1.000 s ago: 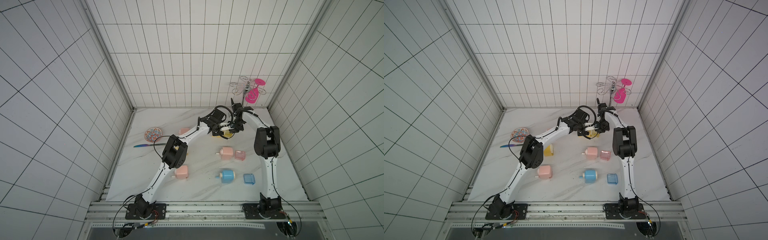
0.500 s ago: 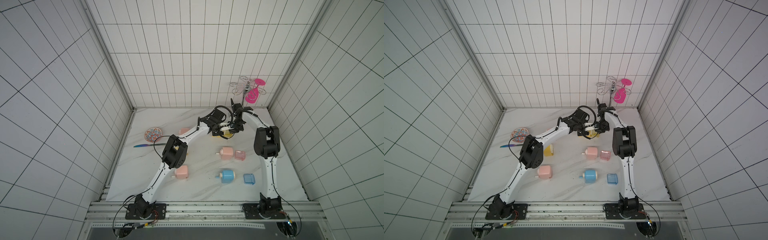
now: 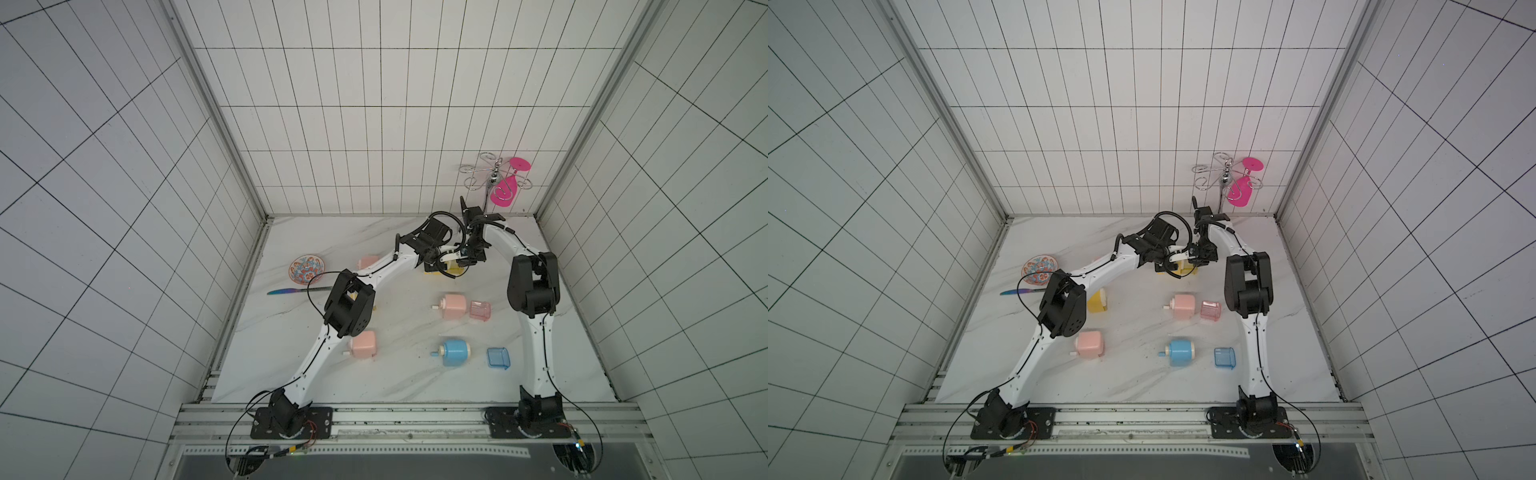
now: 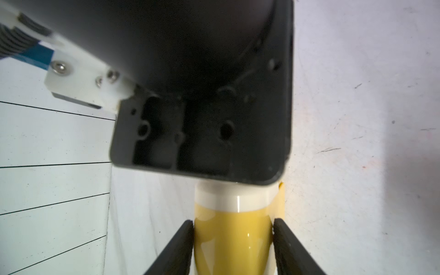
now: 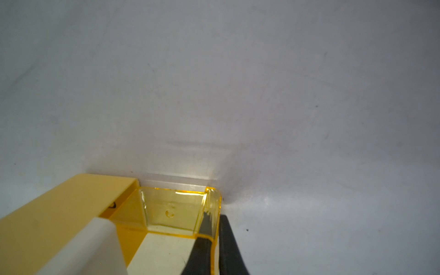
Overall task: Put the tray back into the pencil sharpener
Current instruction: Close the container of the pencil sharpener.
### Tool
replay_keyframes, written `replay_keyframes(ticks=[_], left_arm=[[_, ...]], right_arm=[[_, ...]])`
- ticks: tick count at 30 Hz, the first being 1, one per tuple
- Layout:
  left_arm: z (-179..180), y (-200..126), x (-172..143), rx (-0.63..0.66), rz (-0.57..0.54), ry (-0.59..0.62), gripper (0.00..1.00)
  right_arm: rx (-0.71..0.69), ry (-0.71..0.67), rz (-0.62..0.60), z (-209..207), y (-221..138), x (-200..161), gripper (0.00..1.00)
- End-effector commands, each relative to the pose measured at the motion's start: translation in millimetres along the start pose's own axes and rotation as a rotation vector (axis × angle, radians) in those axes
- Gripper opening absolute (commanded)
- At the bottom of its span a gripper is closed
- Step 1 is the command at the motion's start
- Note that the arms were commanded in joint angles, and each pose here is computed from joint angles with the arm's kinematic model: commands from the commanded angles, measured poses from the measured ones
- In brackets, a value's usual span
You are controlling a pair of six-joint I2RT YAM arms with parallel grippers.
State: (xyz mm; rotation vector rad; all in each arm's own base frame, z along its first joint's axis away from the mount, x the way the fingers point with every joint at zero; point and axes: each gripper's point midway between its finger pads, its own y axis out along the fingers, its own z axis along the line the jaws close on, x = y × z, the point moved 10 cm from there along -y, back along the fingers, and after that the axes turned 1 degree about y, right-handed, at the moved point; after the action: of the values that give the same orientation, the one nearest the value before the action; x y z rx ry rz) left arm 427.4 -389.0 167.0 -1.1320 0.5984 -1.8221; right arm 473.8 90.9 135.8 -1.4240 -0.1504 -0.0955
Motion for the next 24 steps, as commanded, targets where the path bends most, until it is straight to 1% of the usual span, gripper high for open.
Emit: replay_keyframes(ticks=[1, 24], left_arm=[[10.8, -19.2, 4.6, 0.030, -0.026, 0.017, 0.56], [11.4, -19.3, 4.7, 0.032, -0.029, 0.017, 0.56]], right_arm=[[0.006, -0.031, -0.008, 3.9, -13.3, -4.7, 0.10], [0.045, -0.082, 0.006, 12.9, -10.5, -8.0, 0.11]])
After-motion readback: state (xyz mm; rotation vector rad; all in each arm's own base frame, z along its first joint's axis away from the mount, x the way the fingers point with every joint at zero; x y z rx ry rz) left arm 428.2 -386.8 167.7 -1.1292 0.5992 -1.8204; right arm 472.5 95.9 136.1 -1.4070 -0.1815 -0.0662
